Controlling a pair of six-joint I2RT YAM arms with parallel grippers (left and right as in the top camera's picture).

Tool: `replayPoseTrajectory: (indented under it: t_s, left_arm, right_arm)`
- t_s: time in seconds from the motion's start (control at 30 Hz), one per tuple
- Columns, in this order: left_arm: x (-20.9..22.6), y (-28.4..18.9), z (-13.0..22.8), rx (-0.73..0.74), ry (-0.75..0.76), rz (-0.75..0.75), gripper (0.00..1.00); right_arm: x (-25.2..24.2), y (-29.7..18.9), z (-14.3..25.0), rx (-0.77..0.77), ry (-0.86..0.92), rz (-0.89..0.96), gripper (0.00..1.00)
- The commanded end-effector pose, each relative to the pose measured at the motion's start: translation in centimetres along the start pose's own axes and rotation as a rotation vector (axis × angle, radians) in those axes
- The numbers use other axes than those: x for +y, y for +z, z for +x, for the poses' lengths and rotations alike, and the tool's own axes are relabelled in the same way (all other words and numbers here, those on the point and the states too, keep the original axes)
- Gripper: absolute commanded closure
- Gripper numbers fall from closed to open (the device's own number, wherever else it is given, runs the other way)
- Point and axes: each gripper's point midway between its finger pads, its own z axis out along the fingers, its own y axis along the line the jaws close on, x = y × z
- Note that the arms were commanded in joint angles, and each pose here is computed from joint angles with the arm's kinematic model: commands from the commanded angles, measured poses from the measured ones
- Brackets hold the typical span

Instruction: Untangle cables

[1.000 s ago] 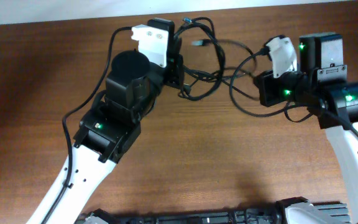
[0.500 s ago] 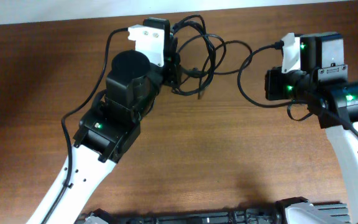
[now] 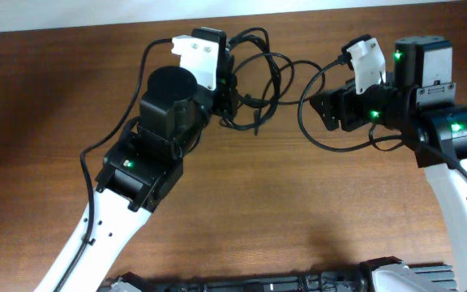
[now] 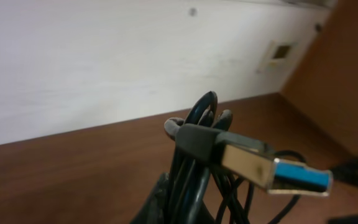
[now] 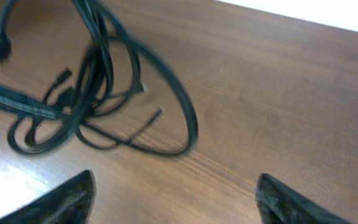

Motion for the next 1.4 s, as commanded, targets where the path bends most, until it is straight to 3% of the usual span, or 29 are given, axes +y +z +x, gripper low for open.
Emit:
replayPoseTrajectory:
  t_s: [0.0,0.17,0.43,0.63,0.73,0.83,0.97,1.03,1.37]
  left_arm:
    - [-2.7,-0.8,-0.9,-0.010,0.009,0.153,1.00]
    - [-3.4,-1.0,-0.8,-0.003,0.010,0.194,1.00]
    - [-4.9,-1.3,-0.9,-0.003,0.013,0.282,1.00]
    - [-6.3,-1.8,-0.5,0.016,0.016,0.370,1.00]
    - [-6.4,-1.8,-0.5,0.016,0.016,0.373,1.00]
    - [-6.6,-2.1,-0.5,0.018,0.017,0.387,1.00]
    - [-6.0,-3.0,-1.1,-0.001,0.036,0.355,1.00]
    - [-4.4,-3.3,-1.8,-0.025,0.032,0.263,1.00]
    - [0.2,-3.8,-2.0,-0.020,0.006,0.114,1.00]
  right_arm:
    - [0.1,-0.2,-1.8,-0.063,-0.035,-0.005,0.08]
    - [-2.2,0.4,-2.3,-0.068,-0.032,0.108,0.01]
    - [-3.7,3.1,-1.2,0.008,0.016,0.140,0.01]
    - [-4.5,3.4,-2.3,-0.036,0.063,0.174,0.01]
    - [-6.8,3.1,-2.5,-0.053,0.150,0.300,0.01]
    - [-11.2,1.6,-0.9,-0.042,0.317,0.570,0.01]
    - [-15.0,-0.2,1.9,0.001,0.474,0.753,0.01]
    - [-16.6,-0.9,3.6,0.040,0.544,0.788,0.01]
    - [-19.2,-2.4,6.7,0.115,0.642,0.793,0.01]
